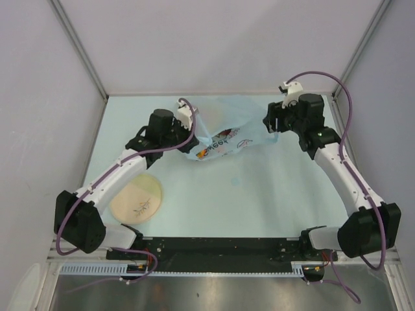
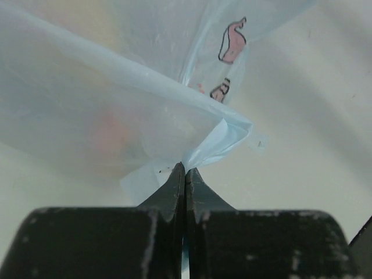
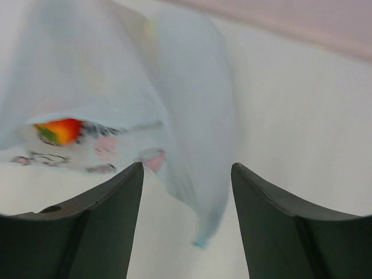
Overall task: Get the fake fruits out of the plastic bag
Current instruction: Adjust the plastic bag at the center of the board.
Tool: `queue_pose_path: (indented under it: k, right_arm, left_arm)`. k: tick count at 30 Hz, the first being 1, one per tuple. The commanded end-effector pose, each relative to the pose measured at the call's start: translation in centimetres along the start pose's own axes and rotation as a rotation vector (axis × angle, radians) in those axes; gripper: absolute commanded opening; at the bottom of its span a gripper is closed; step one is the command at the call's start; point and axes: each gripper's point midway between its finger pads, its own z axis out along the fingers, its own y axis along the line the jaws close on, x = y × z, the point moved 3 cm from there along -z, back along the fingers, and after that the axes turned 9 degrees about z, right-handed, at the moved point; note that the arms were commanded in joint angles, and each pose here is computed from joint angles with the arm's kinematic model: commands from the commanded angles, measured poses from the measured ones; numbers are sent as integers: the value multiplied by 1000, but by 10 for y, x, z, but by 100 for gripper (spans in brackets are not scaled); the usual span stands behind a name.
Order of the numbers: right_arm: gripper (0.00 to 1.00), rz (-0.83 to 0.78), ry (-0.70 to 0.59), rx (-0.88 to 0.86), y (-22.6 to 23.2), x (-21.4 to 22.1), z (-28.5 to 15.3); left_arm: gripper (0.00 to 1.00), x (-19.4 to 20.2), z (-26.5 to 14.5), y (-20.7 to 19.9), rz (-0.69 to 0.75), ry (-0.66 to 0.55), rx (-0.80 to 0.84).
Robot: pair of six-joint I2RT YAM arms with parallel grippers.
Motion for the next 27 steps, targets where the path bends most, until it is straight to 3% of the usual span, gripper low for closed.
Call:
queue_pose_path:
  k: [1, 3, 7, 9, 19, 22, 23, 26, 27]
  right_arm:
    - [66, -158, -242, -206, 76, -73, -38]
    - [64, -184, -231, -259, 95, -68, -32]
    - [48, -166, -113, -362, 121, -37, -7]
    - [45, -147, -61, -384, 125, -22, 8]
    - [40, -205, 65, -511, 177, 38, 65]
    - [40, -156, 85, -497, 178, 45, 76]
    - [40, -154, 86, -497, 178, 45, 76]
    - [40, -162, 96, -499, 179, 47, 73]
    - [42, -161, 101, -496, 178, 49, 74]
  left_arm:
    - [0, -66, -29, 7, -19, -179, -72]
    - [0, -72, -33, 8, -27, -198, -86]
    - [0, -80, -44, 12, -28, -217, -127]
    - [0, -83, -49, 16, -17, -227, -148]
    - [0, -62, -63, 45, -68, -190, -249]
    - [42, -44, -86, 70, -122, -106, -347]
    - [65, -33, -102, 94, -144, -72, -417]
    - [80, 15, -141, 137, -219, 91, -563]
    - [80, 34, -149, 145, -252, 142, -591]
